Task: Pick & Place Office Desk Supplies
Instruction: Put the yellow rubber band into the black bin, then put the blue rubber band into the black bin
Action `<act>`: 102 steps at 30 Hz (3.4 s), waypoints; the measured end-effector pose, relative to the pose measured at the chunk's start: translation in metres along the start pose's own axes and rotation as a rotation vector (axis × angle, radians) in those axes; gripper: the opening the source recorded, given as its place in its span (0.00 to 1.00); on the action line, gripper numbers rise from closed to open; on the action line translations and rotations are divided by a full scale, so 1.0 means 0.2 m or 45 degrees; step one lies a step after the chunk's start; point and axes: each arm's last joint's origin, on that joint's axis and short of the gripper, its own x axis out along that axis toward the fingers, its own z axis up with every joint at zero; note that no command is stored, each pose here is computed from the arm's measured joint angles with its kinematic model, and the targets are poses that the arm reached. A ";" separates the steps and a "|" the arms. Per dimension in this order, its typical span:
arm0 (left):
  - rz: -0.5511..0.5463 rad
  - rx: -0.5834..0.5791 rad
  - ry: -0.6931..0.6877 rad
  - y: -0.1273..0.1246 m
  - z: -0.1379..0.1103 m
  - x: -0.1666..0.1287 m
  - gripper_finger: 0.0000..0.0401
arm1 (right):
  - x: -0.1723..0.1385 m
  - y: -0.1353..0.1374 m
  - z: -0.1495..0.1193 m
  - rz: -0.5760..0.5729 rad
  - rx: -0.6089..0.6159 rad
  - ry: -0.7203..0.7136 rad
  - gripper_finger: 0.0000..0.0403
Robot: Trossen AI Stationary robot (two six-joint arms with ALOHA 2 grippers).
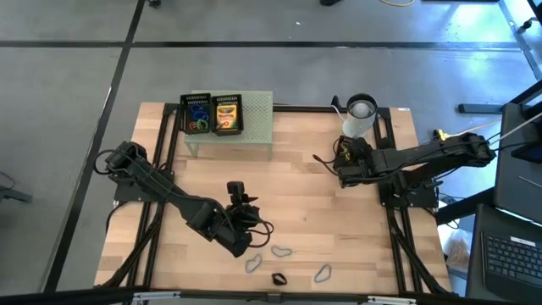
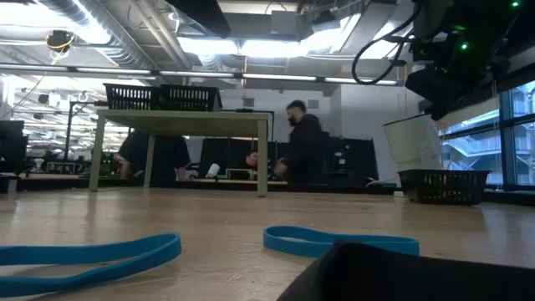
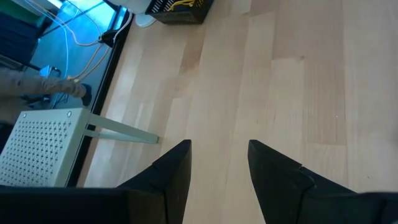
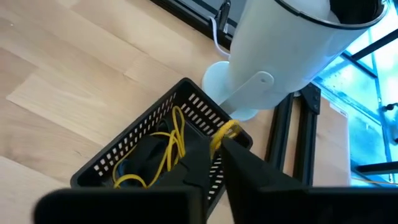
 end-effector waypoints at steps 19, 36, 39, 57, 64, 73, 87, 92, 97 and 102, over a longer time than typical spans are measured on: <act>0.000 0.000 0.000 0.00 0.00 0.00 0.38 | -0.01 0.03 -0.03 0.163 0.024 0.330 0.54; -0.353 -0.066 0.147 -0.06 -0.02 -0.03 0.42 | -0.30 0.36 -0.13 1.056 0.031 0.235 0.49; -0.364 -0.058 0.142 -0.07 -0.03 -0.05 0.44 | -0.37 0.45 -0.21 1.201 -0.039 0.278 0.49; -0.384 -0.058 0.133 -0.10 -0.04 -0.08 0.47 | -0.55 0.73 -0.91 1.592 -0.963 0.193 0.49; -0.377 -0.062 0.132 -0.10 -0.04 -0.08 0.48 | -0.52 0.75 -0.97 1.502 -1.011 0.066 0.49; -0.374 -0.061 0.131 -0.10 -0.04 -0.08 0.48 | -0.50 0.77 -1.01 1.476 -1.093 0.005 0.48; -0.374 -0.060 0.131 -0.10 -0.04 -0.08 0.48 | -0.51 0.75 -1.05 1.484 -1.223 -0.107 0.13; -0.374 -0.060 0.131 -0.10 -0.04 -0.08 0.48 | -0.52 0.76 -1.05 1.502 -1.218 -0.112 0.02; -0.374 -0.059 0.131 -0.10 -0.04 -0.08 0.48 | -0.52 0.76 -1.04 1.469 -1.164 -0.190 0.01; -0.374 -0.059 0.131 -0.10 -0.04 -0.08 0.48 | -0.59 0.80 -0.98 1.408 -1.045 -0.385 0.01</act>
